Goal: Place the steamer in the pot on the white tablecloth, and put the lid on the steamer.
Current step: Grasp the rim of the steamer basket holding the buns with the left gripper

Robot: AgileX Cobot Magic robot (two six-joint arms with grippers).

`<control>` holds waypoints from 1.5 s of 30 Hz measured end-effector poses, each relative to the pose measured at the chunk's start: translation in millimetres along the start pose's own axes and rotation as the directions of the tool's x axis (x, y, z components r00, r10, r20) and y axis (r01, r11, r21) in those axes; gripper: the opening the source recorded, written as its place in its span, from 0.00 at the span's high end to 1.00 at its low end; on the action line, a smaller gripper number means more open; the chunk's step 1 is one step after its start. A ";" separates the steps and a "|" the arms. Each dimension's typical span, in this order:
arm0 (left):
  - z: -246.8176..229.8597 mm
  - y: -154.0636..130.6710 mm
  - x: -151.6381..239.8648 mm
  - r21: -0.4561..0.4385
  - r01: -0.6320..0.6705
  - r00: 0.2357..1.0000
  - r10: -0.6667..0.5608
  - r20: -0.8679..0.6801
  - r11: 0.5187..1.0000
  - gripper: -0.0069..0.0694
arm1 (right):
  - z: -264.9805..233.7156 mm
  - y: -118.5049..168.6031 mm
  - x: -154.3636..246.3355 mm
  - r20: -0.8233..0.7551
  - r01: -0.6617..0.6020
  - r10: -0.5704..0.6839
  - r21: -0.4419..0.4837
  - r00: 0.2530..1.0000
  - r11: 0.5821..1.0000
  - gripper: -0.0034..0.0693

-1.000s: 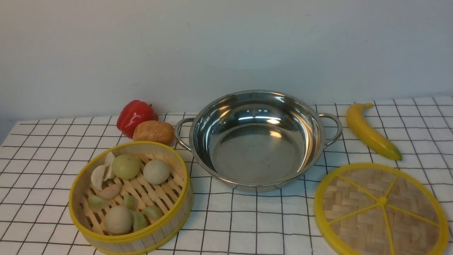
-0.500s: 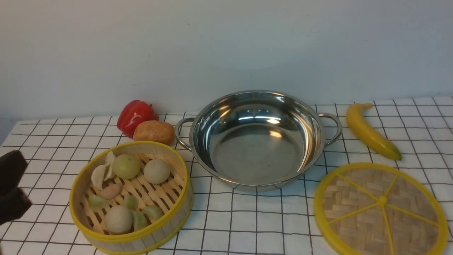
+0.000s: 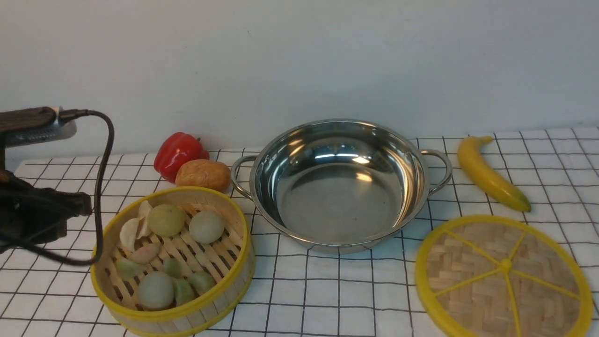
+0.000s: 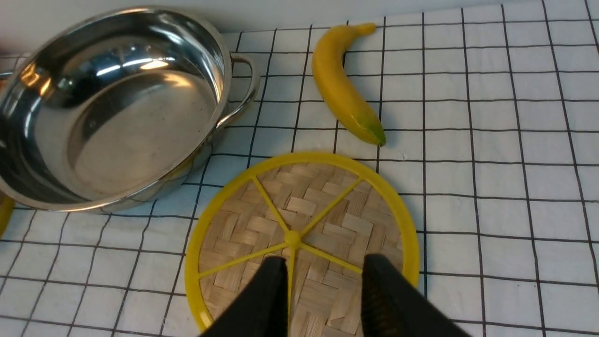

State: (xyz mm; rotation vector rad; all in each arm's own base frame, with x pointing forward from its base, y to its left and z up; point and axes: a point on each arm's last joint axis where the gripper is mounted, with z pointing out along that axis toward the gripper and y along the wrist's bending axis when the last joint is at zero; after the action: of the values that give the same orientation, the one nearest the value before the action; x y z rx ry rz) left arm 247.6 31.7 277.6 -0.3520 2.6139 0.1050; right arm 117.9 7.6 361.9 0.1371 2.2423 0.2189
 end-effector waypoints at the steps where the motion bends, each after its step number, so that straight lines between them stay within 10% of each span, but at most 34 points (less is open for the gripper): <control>1: 6.7 3.9 -1.5 -0.006 0.026 0.999 -0.026 -0.026 1.000 0.59 | -0.4 0.1 -0.3 0.000 0.012 -0.012 0.000 1.000 1.000 0.62; 14: 80.6 11.7 -0.9 0.191 0.216 0.947 -0.158 -0.279 0.957 0.59 | -0.4 1.3 1.2 -0.016 0.033 -0.033 -0.014 0.999 0.999 0.62; 45: 136.8 16.7 -3.4 0.144 0.171 0.963 -0.134 -0.235 0.975 0.60 | -0.5 3.8 1.8 -0.022 0.029 -0.030 -0.042 0.999 0.999 0.62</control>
State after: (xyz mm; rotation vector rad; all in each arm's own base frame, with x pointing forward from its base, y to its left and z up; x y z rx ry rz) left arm 309.8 67.5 159.9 -0.5329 2.7801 -0.2128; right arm 116.4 11.5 361.6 0.0798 2.2593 0.2518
